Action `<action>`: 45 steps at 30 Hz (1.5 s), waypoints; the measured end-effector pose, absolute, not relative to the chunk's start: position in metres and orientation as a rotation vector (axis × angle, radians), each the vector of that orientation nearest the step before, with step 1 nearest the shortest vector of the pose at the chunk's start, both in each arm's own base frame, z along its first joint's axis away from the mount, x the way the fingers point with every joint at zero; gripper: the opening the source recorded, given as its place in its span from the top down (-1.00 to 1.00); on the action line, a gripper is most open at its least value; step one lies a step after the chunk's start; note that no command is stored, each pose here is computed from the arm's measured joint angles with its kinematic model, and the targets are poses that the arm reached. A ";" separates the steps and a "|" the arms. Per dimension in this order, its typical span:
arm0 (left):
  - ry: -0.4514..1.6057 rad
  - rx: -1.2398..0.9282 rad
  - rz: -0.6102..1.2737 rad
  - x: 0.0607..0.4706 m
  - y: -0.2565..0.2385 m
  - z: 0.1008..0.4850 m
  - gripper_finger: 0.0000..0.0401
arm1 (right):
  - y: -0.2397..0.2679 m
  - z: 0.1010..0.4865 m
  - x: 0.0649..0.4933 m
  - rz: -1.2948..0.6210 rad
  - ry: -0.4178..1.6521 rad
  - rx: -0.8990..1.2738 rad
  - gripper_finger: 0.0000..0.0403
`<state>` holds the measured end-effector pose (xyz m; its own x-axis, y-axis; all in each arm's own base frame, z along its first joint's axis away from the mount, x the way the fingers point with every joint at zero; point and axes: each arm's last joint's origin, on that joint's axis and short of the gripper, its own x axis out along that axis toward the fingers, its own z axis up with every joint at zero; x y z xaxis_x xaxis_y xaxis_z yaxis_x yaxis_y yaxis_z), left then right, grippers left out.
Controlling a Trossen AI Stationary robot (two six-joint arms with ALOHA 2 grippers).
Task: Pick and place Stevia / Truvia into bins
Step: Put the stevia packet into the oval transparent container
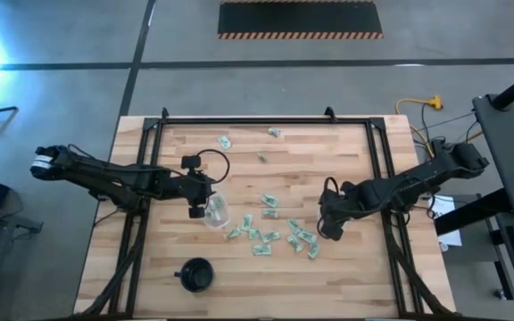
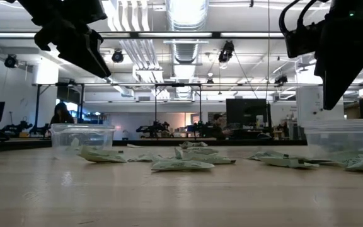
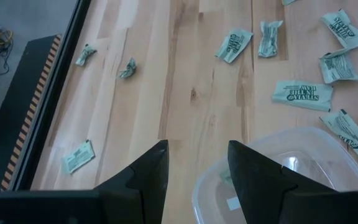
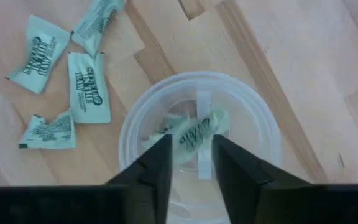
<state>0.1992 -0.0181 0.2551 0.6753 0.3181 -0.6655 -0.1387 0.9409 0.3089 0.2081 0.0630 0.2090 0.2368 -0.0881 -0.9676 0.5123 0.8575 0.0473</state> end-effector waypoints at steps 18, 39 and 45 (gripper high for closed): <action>0.880 0.241 0.418 0.202 0.068 0.249 0.26 | 0.042 0.244 0.228 -0.305 0.885 0.126 0.20; 1.099 -0.263 0.539 0.271 0.223 0.218 0.26 | 0.040 0.248 0.234 -0.261 0.833 -0.002 0.35; 1.195 -0.304 0.516 0.285 0.244 0.221 0.26 | 0.040 0.246 0.233 -0.255 0.841 -0.017 0.34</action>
<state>0.2854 0.2436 0.2207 0.2713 0.2198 -0.9371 -0.5317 0.8458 0.0444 0.2330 0.0402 0.2464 0.6380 -0.2303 -0.7348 0.2167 0.9694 -0.1157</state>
